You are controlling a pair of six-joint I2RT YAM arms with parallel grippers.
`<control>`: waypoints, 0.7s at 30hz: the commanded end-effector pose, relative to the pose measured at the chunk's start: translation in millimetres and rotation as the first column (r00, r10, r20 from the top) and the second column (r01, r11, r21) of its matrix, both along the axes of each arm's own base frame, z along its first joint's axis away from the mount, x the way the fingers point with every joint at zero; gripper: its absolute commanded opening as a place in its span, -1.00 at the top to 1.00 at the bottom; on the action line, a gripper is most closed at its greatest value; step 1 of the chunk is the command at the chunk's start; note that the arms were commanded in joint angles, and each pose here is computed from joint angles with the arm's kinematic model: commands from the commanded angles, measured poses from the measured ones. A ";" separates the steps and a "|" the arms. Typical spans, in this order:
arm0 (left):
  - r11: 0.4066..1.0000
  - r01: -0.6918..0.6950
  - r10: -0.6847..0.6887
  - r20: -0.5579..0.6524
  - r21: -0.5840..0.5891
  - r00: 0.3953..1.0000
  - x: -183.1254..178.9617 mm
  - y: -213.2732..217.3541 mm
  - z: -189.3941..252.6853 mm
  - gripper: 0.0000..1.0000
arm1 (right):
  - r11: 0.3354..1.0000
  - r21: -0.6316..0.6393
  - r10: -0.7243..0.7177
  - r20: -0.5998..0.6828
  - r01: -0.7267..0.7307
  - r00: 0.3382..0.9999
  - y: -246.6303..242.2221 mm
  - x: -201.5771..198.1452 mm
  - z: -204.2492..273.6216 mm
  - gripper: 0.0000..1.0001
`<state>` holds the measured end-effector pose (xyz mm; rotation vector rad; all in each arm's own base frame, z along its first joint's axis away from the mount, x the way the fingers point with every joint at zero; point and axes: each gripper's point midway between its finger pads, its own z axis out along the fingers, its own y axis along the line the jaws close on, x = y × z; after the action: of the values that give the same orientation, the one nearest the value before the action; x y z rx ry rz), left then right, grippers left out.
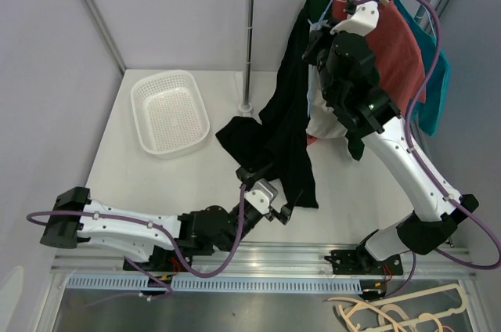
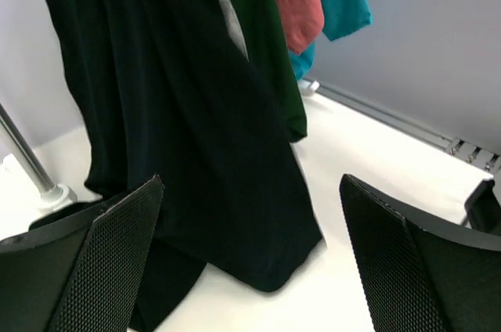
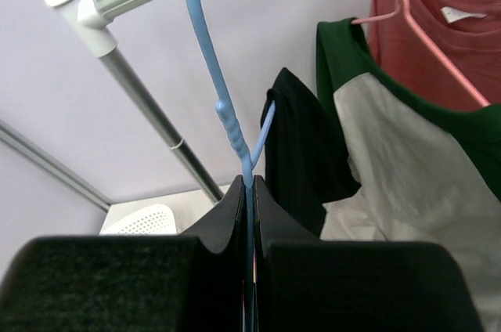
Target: Remove the t-shirt from the hanger
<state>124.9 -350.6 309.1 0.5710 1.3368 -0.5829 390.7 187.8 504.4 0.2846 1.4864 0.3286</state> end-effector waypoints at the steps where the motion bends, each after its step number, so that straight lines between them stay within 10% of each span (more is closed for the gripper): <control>1: 0.988 -0.004 0.012 0.051 -0.151 0.999 2.3 -3.3 55.6 -0.99 | 0.993 0.113 -0.034 0.114 0.021 0.993 -10.6 -16.4 42.5 1.00; 17: 0.870 -0.461 0.489 0.183 -0.177 0.853 46.2 -18.4 78.8 -0.99 | 0.993 0.120 0.003 0.139 -0.020 0.990 13.3 -40.5 51.6 1.00; 21: 0.866 -0.473 0.497 0.182 -0.161 0.849 51.0 -16.3 71.8 -0.59 | 0.992 0.120 0.008 0.142 -0.026 0.990 14.2 -43.9 53.7 1.00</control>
<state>168.7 -406.3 336.7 0.5010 1.1839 -0.0276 365.9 223.2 509.2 0.2447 1.4714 0.3613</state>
